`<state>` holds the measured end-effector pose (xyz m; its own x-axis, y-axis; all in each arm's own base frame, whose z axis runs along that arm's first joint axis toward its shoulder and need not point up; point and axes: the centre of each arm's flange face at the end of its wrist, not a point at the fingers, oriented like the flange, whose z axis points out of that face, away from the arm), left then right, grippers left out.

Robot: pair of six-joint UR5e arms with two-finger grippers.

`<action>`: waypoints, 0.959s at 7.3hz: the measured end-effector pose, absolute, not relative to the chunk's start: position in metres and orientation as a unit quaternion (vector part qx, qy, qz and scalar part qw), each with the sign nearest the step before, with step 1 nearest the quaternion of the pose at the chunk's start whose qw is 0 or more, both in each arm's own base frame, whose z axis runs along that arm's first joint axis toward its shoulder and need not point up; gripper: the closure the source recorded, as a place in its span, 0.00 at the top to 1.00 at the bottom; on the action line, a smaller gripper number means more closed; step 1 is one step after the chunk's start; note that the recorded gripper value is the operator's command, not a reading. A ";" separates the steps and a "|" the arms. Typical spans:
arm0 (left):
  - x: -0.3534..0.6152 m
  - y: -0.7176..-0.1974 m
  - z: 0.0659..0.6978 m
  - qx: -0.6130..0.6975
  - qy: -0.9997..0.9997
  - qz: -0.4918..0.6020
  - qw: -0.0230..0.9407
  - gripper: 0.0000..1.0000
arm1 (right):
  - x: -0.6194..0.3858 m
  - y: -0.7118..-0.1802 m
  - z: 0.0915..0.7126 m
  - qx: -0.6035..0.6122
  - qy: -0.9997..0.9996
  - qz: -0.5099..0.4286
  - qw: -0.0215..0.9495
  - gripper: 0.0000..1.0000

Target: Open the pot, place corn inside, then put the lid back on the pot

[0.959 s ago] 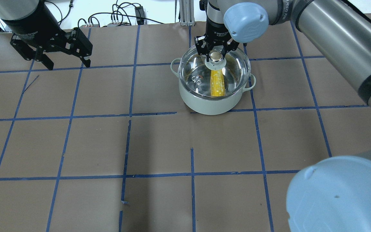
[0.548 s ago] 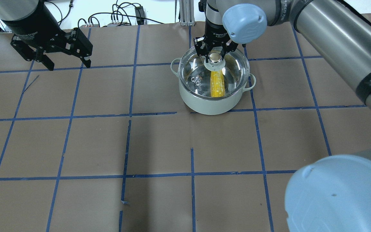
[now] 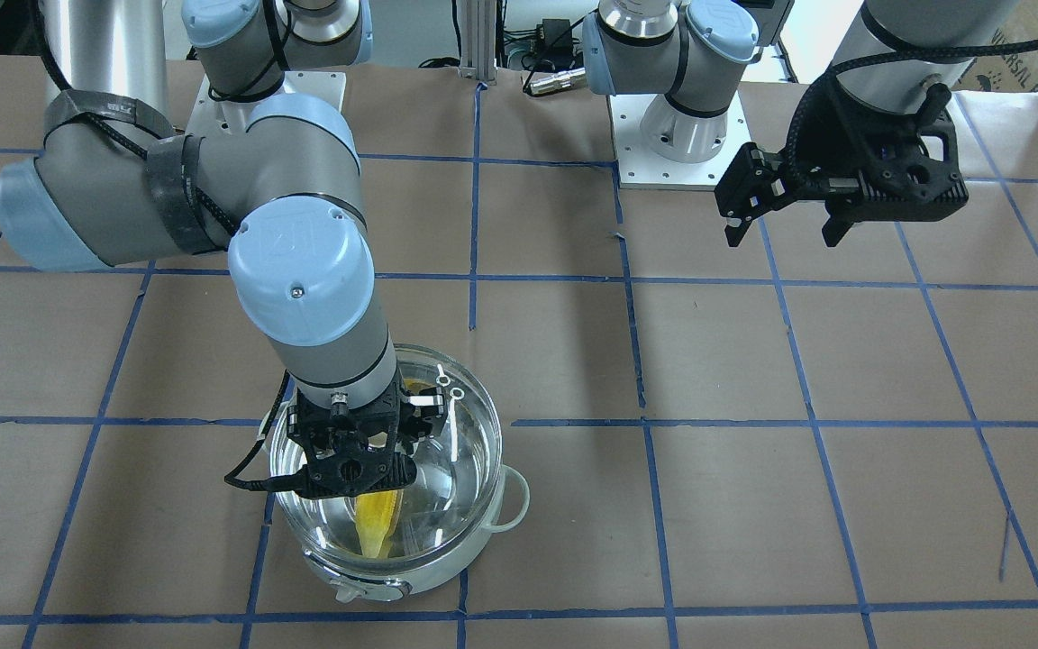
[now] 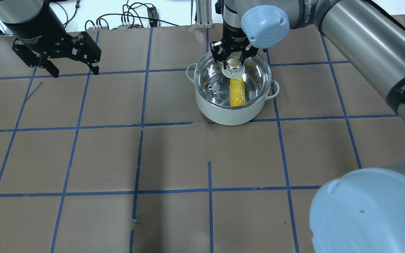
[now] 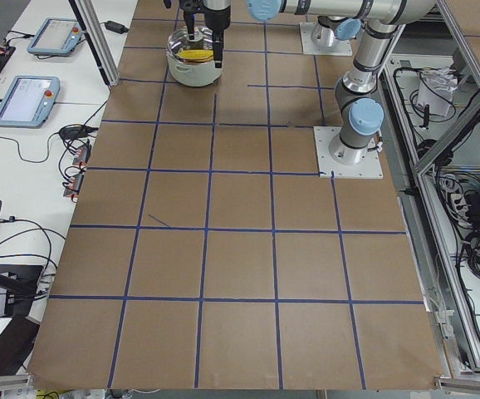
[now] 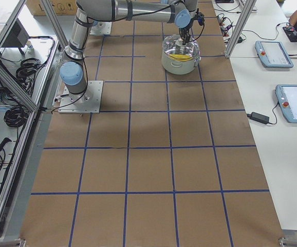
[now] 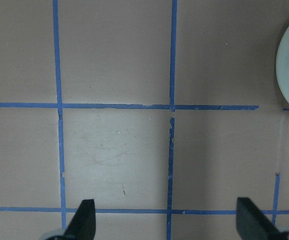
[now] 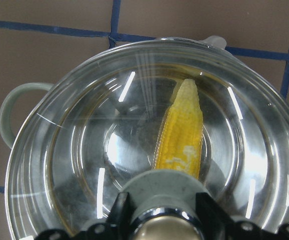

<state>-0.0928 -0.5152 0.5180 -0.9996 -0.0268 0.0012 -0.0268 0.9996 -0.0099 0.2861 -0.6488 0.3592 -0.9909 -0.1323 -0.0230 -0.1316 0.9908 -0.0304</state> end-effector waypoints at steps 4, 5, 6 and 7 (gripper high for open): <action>-0.093 -0.516 0.516 0.013 -1.000 0.004 0.000 1.00 | 0.286 -0.649 0.358 -0.063 0.998 -0.013 0.012 0.61; -0.093 -0.516 0.516 0.013 -1.000 0.004 0.000 1.00 | 0.287 -0.649 0.360 -0.061 0.998 -0.016 0.013 0.67; -0.093 -0.516 0.516 0.013 -1.000 0.004 0.000 1.00 | 0.288 -0.650 0.362 -0.061 0.998 -0.023 0.013 0.68; -0.093 -0.516 0.516 0.013 -1.000 0.004 0.000 1.00 | 0.289 -0.651 0.364 -0.061 0.998 -0.031 0.013 0.68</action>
